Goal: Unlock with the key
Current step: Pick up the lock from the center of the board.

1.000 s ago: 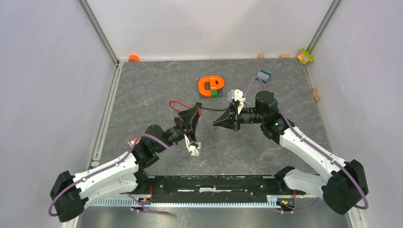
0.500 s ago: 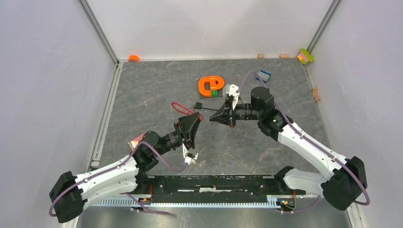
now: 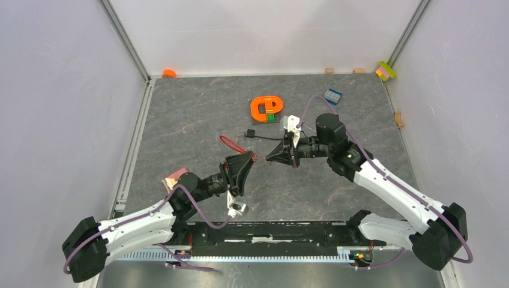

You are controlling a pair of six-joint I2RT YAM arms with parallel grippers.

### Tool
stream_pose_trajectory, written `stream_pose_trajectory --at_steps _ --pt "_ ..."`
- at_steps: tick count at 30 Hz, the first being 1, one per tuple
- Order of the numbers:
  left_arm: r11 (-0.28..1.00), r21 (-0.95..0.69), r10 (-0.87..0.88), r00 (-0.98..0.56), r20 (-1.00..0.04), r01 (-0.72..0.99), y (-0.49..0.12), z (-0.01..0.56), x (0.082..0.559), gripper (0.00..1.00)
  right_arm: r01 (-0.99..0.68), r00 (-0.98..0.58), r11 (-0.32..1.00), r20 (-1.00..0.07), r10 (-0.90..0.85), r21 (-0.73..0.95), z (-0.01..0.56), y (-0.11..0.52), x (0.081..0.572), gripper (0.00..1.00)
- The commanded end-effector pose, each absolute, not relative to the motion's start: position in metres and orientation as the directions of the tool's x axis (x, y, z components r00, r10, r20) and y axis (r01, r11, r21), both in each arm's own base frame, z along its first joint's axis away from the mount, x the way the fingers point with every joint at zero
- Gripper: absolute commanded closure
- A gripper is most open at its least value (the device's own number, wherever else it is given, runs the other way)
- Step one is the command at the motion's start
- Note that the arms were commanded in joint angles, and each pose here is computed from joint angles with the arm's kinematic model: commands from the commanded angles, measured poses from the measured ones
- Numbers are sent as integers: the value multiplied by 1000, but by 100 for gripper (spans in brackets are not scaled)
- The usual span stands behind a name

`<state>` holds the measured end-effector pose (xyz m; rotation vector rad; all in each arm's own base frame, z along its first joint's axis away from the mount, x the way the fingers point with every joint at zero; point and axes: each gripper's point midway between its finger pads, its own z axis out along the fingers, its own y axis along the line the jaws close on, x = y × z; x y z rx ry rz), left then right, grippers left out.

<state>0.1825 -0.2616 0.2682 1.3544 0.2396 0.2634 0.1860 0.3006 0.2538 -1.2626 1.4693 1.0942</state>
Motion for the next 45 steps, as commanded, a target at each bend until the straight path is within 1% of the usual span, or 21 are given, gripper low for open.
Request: stream_pose_trajectory --at_steps 1,9,18,19,21,23,24,26,27,28,31,35,38,41,43,45 --pt "309 942 244 968 53 -130 -258 299 160 98 -998 48 23 -982 -185 -53 273 295 172 100" --pt "328 935 170 982 83 -136 -258 294 142 98 -990 122 -89 -974 -189 -107 260 287 148 100" --pt "329 938 138 988 66 -108 -259 289 137 98 -982 152 -138 -972 -180 -128 255 285 139 100" --pt "323 942 143 988 50 -94 -259 288 139 98 -982 156 -137 -971 -183 -132 255 284 140 100" --pt "277 961 173 985 -20 -29 -261 281 150 98 -981 176 -117 -964 -198 -155 253 283 144 100" --pt "207 973 211 966 -146 102 -262 276 161 98 -978 205 -86 -953 -223 -190 250 280 151 100" --pt "131 974 242 946 -214 186 -263 263 165 98 -976 217 -73 -946 -239 -205 247 278 155 100" --pt "107 948 307 897 -318 300 -260 263 174 98 -970 240 -36 -931 -275 -240 242 275 164 100" --pt "66 936 352 870 -347 346 -259 253 178 98 -968 247 -24 -925 -290 -251 240 274 167 100" --pt "66 919 386 839 -383 389 -257 253 182 98 -965 253 -11 -918 -307 -262 237 272 171 100" --pt "11 847 510 726 -462 531 -249 232 190 98 -958 259 22 -899 -353 -285 227 270 184 100" --pt "8 698 659 521 -543 716 -243 220 198 98 -957 250 38 -884 -396 -288 211 265 198 100" --pt "4 613 705 432 -562 790 -236 220 191 98 -961 226 52 -884 -409 -270 199 258 209 100" --pt "5 506 764 323 -558 863 -223 215 179 98 -968 193 71 -896 -400 -240 191 249 221 100" --pt "7 421 814 239 -530 907 -214 211 171 98 -969 176 89 -899 -402 -230 187 243 230 100" --pt "14 329 864 154 -480 944 -205 206 162 98 -969 160 107 -900 -406 -221 183 235 238 100"
